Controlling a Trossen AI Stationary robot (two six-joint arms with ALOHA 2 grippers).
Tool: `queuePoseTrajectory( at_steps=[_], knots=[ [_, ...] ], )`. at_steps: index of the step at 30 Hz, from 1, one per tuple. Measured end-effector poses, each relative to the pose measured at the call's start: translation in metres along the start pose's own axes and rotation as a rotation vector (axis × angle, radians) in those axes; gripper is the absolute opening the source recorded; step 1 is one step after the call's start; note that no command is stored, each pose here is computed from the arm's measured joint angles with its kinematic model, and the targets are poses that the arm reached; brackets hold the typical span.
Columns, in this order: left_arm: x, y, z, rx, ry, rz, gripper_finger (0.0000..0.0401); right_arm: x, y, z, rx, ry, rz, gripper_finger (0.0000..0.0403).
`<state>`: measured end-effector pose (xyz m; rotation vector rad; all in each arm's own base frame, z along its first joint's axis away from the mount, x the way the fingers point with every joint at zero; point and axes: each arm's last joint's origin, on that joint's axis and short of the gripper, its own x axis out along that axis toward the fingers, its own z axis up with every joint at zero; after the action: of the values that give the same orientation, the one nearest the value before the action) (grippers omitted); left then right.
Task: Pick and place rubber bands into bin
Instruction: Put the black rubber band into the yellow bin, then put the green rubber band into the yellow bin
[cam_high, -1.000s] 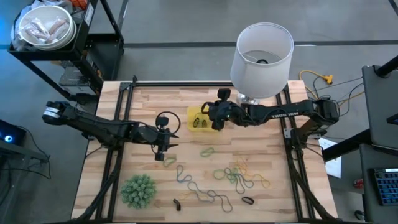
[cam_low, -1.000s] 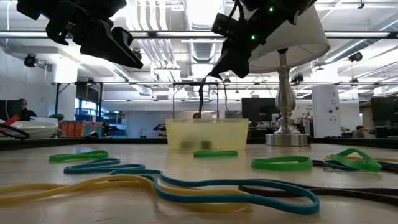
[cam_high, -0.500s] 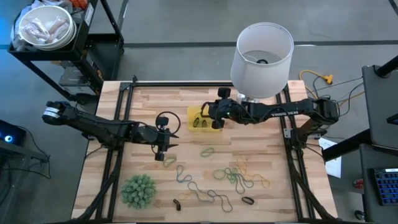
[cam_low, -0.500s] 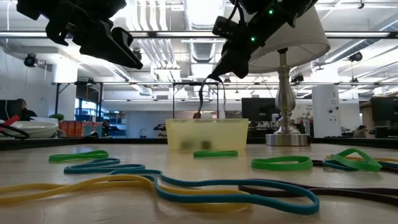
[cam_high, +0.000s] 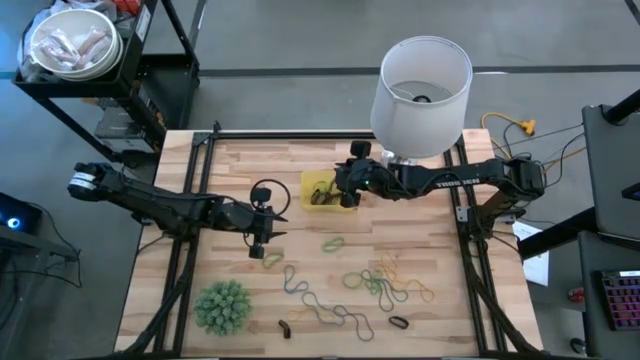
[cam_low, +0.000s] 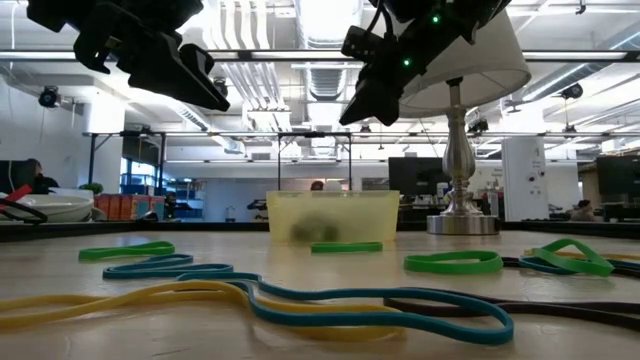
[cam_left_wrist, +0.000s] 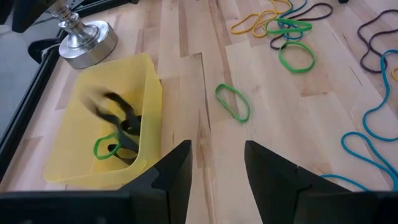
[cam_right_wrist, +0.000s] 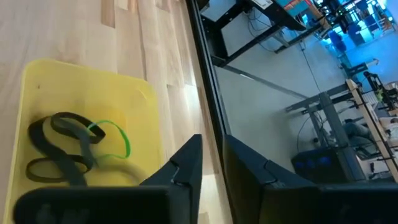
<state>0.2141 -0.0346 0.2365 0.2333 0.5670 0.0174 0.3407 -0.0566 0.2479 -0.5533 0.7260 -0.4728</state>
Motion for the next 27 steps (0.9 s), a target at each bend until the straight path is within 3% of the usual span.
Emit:
queuePoseTrajectory(
  at_steps=[14, 27],
  knots=[
    [0.002, -0.001, -0.001, 0.001, 0.009, -0.001, 0.0132, 0.0, 0.002, -0.001, 0.01, 0.015, 0.01, 0.01],
    [0.051, -0.016, -0.026, 0.049, 0.236, -0.05, 0.0132, -0.024, 0.043, 0.004, -0.114, 0.005, 0.233, 0.0075]
  ],
)
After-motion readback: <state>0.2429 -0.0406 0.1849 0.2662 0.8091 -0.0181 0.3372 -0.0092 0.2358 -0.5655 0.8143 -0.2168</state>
